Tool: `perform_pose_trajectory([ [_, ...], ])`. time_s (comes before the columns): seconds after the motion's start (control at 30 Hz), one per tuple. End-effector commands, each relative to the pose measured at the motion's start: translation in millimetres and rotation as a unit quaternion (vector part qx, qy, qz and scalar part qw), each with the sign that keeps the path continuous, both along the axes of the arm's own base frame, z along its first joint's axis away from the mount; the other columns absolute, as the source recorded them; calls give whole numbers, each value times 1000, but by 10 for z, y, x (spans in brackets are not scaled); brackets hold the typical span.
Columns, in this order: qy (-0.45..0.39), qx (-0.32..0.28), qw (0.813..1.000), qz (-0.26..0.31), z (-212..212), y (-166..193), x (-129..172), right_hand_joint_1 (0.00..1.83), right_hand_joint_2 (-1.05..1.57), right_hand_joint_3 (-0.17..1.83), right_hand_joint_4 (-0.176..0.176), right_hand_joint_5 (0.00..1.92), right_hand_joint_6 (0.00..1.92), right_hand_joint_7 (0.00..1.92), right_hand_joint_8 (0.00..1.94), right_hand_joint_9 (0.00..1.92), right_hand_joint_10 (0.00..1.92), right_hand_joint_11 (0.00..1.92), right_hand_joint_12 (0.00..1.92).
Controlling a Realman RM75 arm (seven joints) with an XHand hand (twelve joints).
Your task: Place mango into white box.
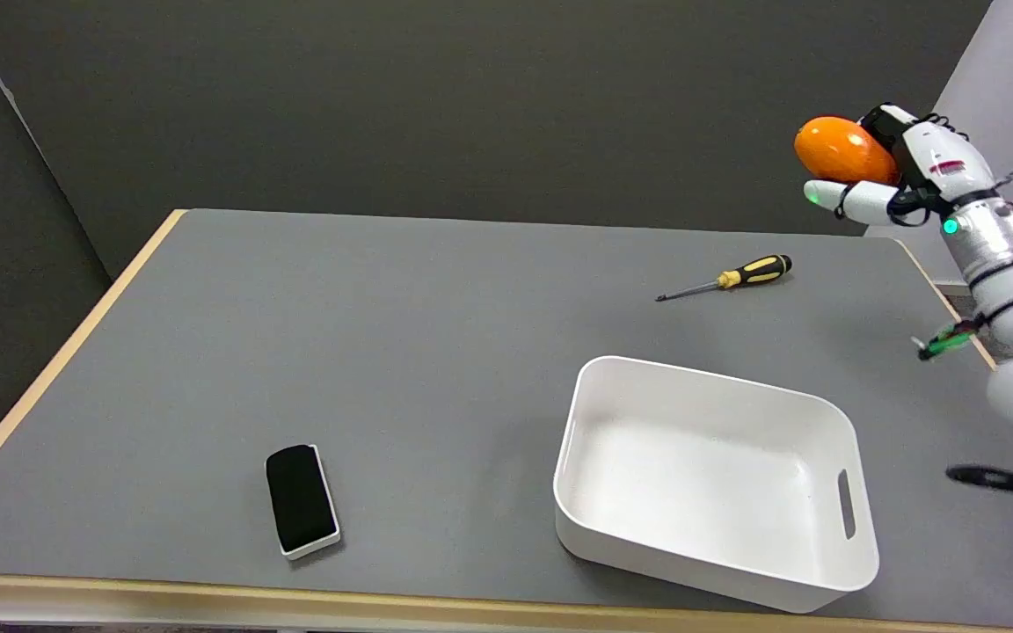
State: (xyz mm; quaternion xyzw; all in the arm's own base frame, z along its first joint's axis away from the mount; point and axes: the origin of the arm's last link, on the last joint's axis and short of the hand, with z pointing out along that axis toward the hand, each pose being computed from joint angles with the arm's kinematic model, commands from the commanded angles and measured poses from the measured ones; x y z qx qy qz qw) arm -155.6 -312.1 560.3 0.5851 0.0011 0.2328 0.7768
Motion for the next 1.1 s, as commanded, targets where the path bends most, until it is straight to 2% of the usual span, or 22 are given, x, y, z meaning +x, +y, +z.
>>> perform_pose_trajectory([
  [0.03, -101, 179, 978, 45, -1122, 895, -101, 1205, 1141, 233, -175, 581, 1445, 882, 1383, 870, 1332, 839, 1921],
  [0.2, -56, 245, 967, 34, -1506, 1001, -167, 1199, 1154, 220, -176, 582, 1449, 863, 1414, 841, 1312, 838, 1921],
  [0.23, -41, 264, 963, 37, -1599, 1055, -182, 1196, 1135, 260, -176, 631, 1448, 809, 1435, 834, 1357, 838, 1921],
  [0.33, -5, 310, 948, 75, -1777, 1250, -179, 1191, 1107, 321, -176, 690, 1451, 744, 1463, 827, 1415, 836, 1921],
  [0.67, 29, 404, 902, 147, -2009, 1764, -337, 1193, 1104, 321, -176, 696, 1448, 749, 1459, 867, 1362, 841, 1917],
  [0.73, 24, 426, 889, 167, -2000, 1873, -361, 1193, 1101, 325, -176, 697, 1448, 750, 1459, 868, 1363, 843, 1917],
  [0.8, -18, 454, 871, 186, -1976, 2020, -442, 1193, 1100, 328, -176, 697, 1447, 751, 1459, 870, 1366, 844, 1917],
  [0.87, -41, 461, 866, 190, -1957, 2085, -535, 1193, 1100, 326, -176, 697, 1447, 751, 1458, 871, 1369, 844, 1918],
  [0.93, -59, 454, 868, 195, -1961, 2095, -626, 1193, 1110, 308, -176, 696, 1445, 749, 1456, 874, 1371, 850, 1919],
  [1.1, -97, 391, 892, 204, -1908, 2010, -811, 1192, 1129, 271, -176, 691, 1443, 743, 1454, 874, 1366, 855, 1919],
])
